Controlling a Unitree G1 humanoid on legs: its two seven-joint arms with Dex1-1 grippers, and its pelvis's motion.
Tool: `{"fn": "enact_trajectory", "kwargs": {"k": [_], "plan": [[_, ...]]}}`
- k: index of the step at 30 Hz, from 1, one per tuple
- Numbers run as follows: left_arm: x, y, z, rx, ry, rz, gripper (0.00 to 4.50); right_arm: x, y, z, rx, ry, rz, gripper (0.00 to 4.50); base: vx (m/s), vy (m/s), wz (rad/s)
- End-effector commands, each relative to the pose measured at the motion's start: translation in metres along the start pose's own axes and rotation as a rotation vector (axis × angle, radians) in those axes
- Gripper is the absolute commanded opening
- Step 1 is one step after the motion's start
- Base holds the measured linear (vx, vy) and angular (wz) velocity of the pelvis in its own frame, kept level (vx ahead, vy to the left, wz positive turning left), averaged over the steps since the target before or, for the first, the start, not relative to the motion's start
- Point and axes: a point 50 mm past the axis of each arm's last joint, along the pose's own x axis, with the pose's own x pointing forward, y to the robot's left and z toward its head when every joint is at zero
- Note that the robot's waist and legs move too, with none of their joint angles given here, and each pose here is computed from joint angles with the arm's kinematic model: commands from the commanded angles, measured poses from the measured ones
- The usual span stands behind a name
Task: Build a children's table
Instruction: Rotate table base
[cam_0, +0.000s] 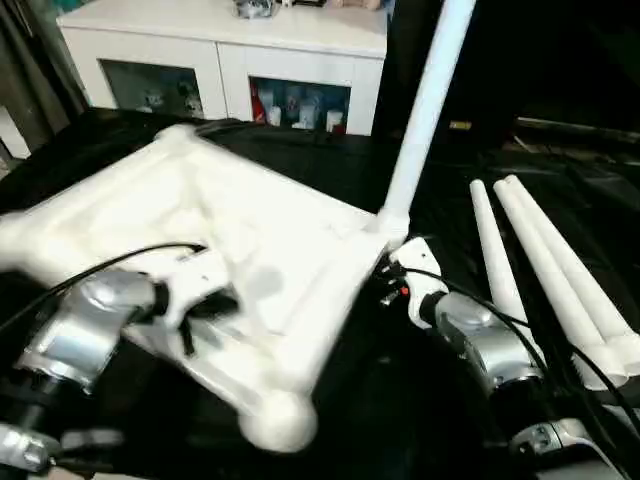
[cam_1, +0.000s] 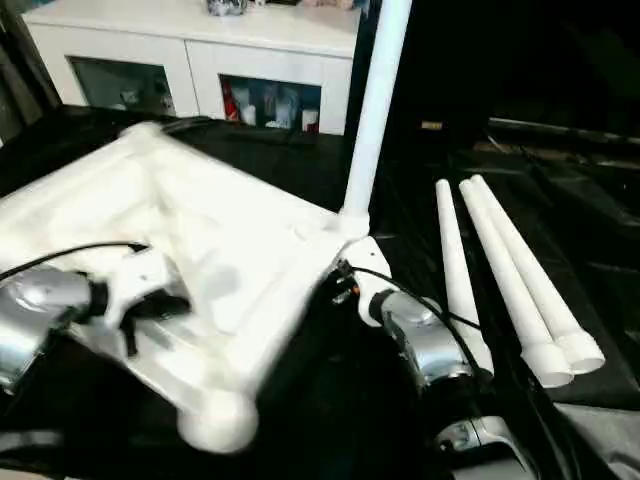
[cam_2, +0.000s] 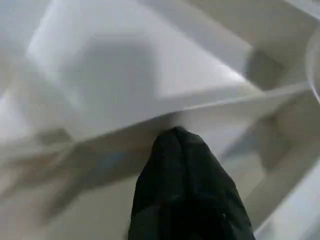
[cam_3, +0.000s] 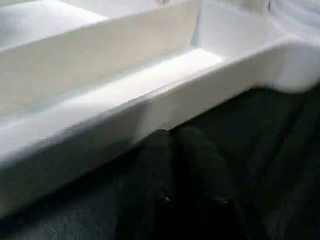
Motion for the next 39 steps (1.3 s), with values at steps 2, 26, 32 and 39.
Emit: {"fn": "enact_trajectory", "kwargs": {"k": [2,26,32,39], "plan": [[0.018,-0.005,0.027,0.084,-0.096,-0.044,0.00,0.006,0.007,0.014,-0.045,-0.043,0.041,0.03,0.000,0.000,0.00],[0.023,0.067,0.028,0.230,0.051,0.652,0.00,-0.055,-0.076,0.054,0.032,-0.067,-0.458,0.01,0.000,0.000,0.00],[0.016,0.052,0.055,0.142,-0.204,0.532,0.00,-0.078,-0.091,0.054,0.106,0.089,-0.543,0.45,0.000,0.000,0.00],[0.019,0.010,0.085,0.074,-0.466,0.230,0.00,-0.098,-0.095,0.050,0.220,0.250,-0.560,1.01,0.000,0.000,0.00]]}}
